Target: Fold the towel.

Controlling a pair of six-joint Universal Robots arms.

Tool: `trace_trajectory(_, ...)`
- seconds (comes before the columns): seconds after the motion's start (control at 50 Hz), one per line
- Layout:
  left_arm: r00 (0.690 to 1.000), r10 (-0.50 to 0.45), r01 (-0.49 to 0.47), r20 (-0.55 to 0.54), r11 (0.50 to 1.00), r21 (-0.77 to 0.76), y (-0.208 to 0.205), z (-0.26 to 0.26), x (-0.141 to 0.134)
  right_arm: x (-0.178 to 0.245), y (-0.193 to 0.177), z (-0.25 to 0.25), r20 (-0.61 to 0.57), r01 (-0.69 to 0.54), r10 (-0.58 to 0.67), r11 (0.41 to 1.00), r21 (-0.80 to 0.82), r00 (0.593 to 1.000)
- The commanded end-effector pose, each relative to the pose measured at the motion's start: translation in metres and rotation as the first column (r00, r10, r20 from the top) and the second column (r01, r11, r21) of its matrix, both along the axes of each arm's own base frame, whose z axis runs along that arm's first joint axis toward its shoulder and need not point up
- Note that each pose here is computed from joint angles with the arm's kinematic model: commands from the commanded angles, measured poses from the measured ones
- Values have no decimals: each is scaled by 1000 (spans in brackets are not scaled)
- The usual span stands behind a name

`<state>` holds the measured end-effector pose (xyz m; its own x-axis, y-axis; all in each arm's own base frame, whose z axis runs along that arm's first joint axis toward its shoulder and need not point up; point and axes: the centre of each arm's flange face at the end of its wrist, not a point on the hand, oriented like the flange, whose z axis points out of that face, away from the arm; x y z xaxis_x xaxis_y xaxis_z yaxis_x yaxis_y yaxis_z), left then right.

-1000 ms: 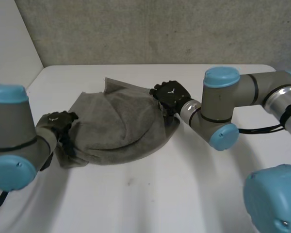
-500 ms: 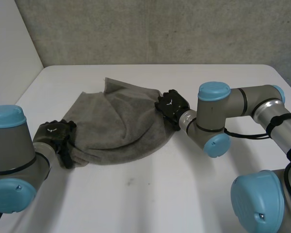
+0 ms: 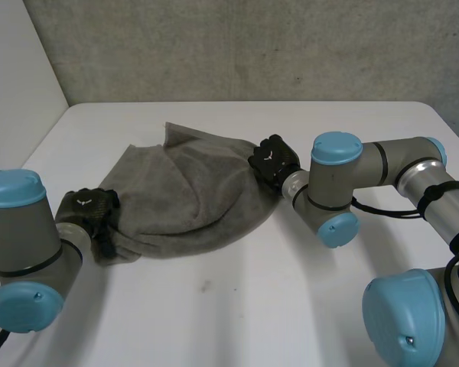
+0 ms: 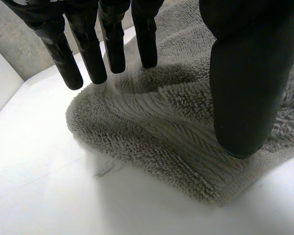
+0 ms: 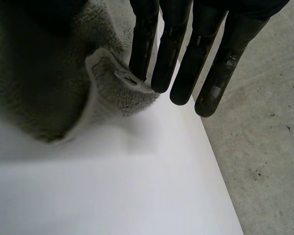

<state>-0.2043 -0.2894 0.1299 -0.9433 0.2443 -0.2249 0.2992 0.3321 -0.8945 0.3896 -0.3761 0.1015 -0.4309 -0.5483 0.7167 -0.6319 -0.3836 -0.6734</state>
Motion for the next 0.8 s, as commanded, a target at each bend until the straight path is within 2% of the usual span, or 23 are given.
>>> trace_trajectory(0.02,1000,-5,5,13,1000,0,0,0,0,2,1,12,14,-4,5,1000,-15,1000)
trace_trajectory(0.18,1000,-6,6,14,1000,3,2,-1,0,3,0,41,48,-10,13,998,-58,999)
trace_trajectory(0.42,1000,-5,5,15,1000,7,3,-1,1,2,2,26,29,-19,19,999,-27,999)
trace_trajectory(0.58,1000,-5,5,16,1000,8,4,-2,1,3,3,15,-14,-38,37,998,-42,999)
trace_trajectory(0.7,1000,-5,5,16,1000,8,4,-2,1,3,4,7,-119,-79,64,989,-121,991)
trace_trajectory(0.8,1000,-5,5,16,1000,8,4,-2,1,3,6,2,-152,-98,78,987,-127,985)
